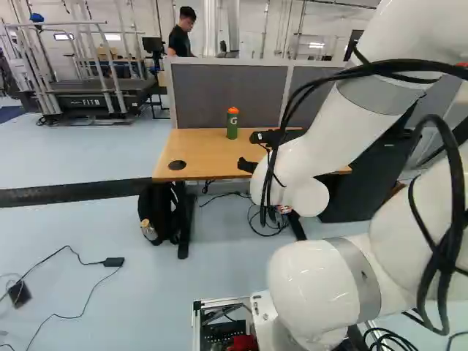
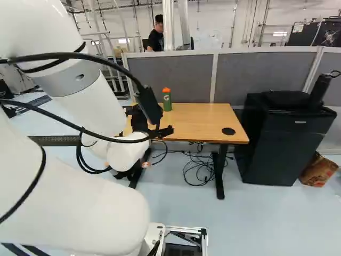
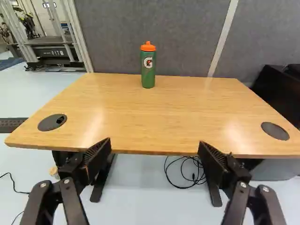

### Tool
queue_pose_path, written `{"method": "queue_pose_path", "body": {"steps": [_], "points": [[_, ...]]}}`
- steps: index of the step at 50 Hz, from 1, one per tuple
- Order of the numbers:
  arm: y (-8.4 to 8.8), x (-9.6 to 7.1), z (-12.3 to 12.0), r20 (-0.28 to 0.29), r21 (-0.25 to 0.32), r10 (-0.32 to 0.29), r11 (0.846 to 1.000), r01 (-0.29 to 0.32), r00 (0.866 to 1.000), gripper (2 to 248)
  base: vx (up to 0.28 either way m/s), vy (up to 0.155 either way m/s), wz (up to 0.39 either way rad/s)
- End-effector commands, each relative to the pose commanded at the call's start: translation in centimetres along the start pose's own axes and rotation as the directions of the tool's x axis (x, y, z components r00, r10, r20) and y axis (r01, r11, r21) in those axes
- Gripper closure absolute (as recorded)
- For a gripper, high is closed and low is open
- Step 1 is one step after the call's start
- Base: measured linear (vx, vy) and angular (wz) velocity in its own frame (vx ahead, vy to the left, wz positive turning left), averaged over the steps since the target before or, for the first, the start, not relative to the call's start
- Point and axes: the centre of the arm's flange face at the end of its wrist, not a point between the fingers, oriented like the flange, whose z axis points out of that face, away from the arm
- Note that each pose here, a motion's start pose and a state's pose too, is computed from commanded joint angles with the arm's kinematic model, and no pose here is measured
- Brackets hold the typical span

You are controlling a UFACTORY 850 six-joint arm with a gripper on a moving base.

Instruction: Pick up the green bottle from the table

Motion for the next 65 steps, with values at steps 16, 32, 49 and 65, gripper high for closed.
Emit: {"method": "queue_pose_path", "body": {"steps": [16,32,49,65], "points": [[0.0,0.0,0.0,0.0,0.0,0.0,1.0,0.0,1.0,3,0.135,0.025,0.1],[0.0,0.0,0.0,0.0,0.0,0.0,1.0,0.0,1.0,3,0.148,0.022,0.094],[0.0,0.0,0.0,0.0,0.0,0.0,1.0,0.0,1.0,3,0.168,0.016,0.049],[0.0,0.0,0.0,0.0,0.0,0.0,1.0,0.0,1.0,3,0.176,0.001,-0.004]]}}
